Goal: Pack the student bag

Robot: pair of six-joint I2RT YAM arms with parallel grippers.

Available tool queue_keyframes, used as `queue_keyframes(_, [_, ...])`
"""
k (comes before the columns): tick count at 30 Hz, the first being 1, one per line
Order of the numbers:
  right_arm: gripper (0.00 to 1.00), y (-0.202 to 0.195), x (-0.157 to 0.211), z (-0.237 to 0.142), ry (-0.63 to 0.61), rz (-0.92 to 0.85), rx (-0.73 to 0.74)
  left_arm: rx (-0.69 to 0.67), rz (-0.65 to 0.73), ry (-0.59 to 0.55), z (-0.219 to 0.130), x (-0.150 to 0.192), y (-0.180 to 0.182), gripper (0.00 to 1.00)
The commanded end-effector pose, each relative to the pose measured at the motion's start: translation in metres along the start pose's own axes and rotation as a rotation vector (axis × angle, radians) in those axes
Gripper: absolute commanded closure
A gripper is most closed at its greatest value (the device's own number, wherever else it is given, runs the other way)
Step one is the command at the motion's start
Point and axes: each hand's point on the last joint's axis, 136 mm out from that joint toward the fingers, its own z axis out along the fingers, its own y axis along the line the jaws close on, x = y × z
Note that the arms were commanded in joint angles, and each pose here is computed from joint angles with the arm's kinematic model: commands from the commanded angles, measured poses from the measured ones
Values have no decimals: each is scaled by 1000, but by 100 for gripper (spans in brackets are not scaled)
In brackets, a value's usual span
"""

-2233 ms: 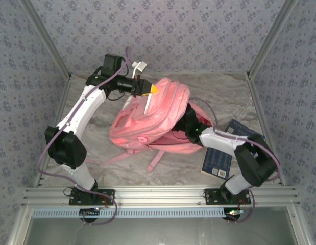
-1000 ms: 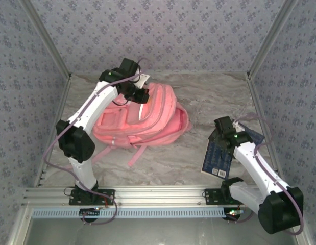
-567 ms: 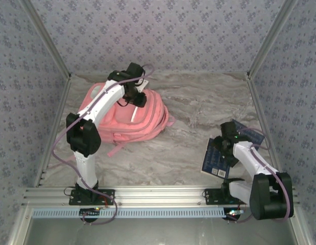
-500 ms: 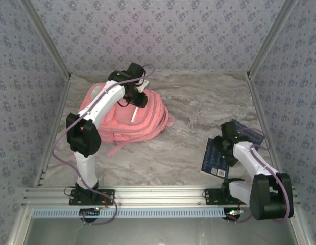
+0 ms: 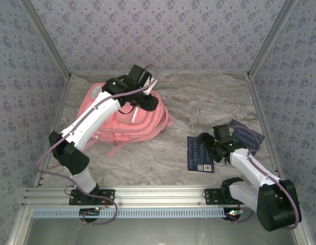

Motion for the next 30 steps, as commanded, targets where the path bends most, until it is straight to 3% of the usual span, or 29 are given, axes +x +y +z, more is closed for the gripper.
queue_keyframes(1, [1,-29,0,-11,-29,-39,160,210,-153,-6,16,14,-37,52])
queue_keyframes(4, [0,-45,-7,-22,-68,-78,261,390,-281,-12,38,27,-72,51])
queue_keyframes(10, [0,-52,-10,-18,-61,-133,321,483,-337,66,93,60,-116,50])
queue_keyframes(16, [2,-18,16,-2,45,-189,138,488,-392,168,136,83,-129,51])
queue_keyframes(21, [10,8,37,-2,76,-162,-47,455,-433,223,155,97,-125,51])
queue_keyframes(30, [17,25,56,0,131,-110,-180,391,-409,333,181,126,-125,51])
